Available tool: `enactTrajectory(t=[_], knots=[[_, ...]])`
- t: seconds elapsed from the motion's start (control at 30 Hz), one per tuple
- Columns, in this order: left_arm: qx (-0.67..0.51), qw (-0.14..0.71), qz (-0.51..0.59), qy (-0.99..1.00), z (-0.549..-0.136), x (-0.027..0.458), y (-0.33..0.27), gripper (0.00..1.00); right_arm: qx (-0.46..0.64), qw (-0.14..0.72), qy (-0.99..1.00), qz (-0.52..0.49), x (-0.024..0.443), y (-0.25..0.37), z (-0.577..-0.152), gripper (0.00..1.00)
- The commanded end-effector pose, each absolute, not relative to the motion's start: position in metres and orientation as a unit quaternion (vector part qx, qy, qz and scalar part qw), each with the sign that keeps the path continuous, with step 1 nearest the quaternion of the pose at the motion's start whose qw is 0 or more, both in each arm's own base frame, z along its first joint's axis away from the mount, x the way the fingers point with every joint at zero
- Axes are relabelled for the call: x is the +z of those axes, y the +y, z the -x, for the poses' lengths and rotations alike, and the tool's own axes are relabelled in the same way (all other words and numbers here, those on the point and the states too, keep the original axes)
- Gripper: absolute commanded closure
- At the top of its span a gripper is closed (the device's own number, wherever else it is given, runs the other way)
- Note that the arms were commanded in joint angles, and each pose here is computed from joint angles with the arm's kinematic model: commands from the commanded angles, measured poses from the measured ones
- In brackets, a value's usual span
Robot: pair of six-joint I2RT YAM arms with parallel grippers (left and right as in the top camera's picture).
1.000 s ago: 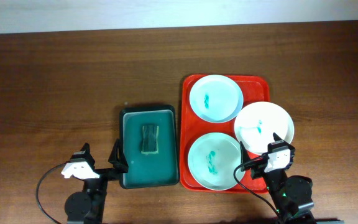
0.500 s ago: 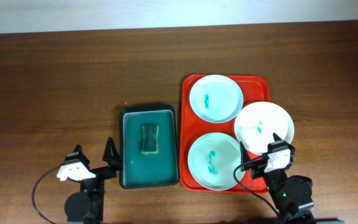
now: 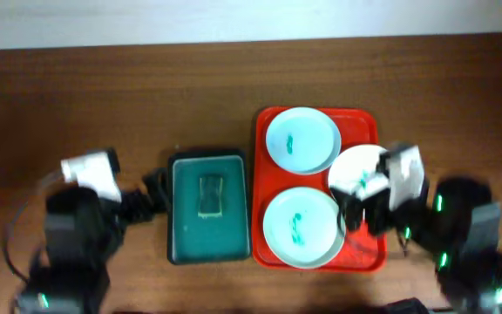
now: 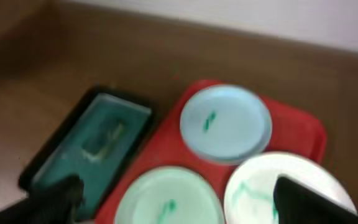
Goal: Clean dirty plates on tray and stack at the side
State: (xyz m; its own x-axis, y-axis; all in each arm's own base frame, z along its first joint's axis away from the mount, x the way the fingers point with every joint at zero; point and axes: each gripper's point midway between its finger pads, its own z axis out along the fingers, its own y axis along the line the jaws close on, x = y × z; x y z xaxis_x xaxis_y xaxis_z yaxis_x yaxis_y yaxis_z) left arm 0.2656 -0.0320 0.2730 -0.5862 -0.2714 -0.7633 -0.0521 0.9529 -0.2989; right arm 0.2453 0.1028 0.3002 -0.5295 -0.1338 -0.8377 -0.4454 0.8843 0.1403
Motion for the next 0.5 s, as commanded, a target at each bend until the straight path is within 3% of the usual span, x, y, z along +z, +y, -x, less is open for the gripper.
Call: enactTrajectory(t=[0.0, 0.13, 0.2, 0.3, 0.4, 0.47], knots=[[-0.104, 0.371, 0.048, 0.922, -0.284, 0.291, -0.037, 0.01, 0.198, 0.387, 0.885, 0.165, 0.313, 0.114, -0.255, 0.02], [-0.146, 0.296, 0.033, 0.943, -0.3, 0.279, -0.057, 0.01, 0.263, 0.282, 0.907, 0.172, 0.294, 0.136, -0.249, 0.02], [-0.161, 0.238, 0.031, 0.957, -0.295, 0.257, -0.066, 0.01, 0.193, 0.185, 0.962, 0.058, 0.249, 0.106, -0.239, 0.01], [-0.14, 0.143, 0.044, 0.979, -0.293, 0.214, -0.064, 0.01, 0.143, 0.064, 0.987, -0.037, 0.162, 0.087, -0.208, 0.13], [-0.152, 0.075, 0.05, 0.984, -0.292, 0.187, -0.071, 0.01, 0.13, 0.032, 0.988, -0.08, 0.098, 0.082, -0.197, 0.3], [-0.16, 0.033, 0.016, 0.986, -0.283, 0.174, -0.085, 0.05, 0.117, 0.038, 0.988, -0.089, 0.064, 0.076, -0.195, 0.32]])
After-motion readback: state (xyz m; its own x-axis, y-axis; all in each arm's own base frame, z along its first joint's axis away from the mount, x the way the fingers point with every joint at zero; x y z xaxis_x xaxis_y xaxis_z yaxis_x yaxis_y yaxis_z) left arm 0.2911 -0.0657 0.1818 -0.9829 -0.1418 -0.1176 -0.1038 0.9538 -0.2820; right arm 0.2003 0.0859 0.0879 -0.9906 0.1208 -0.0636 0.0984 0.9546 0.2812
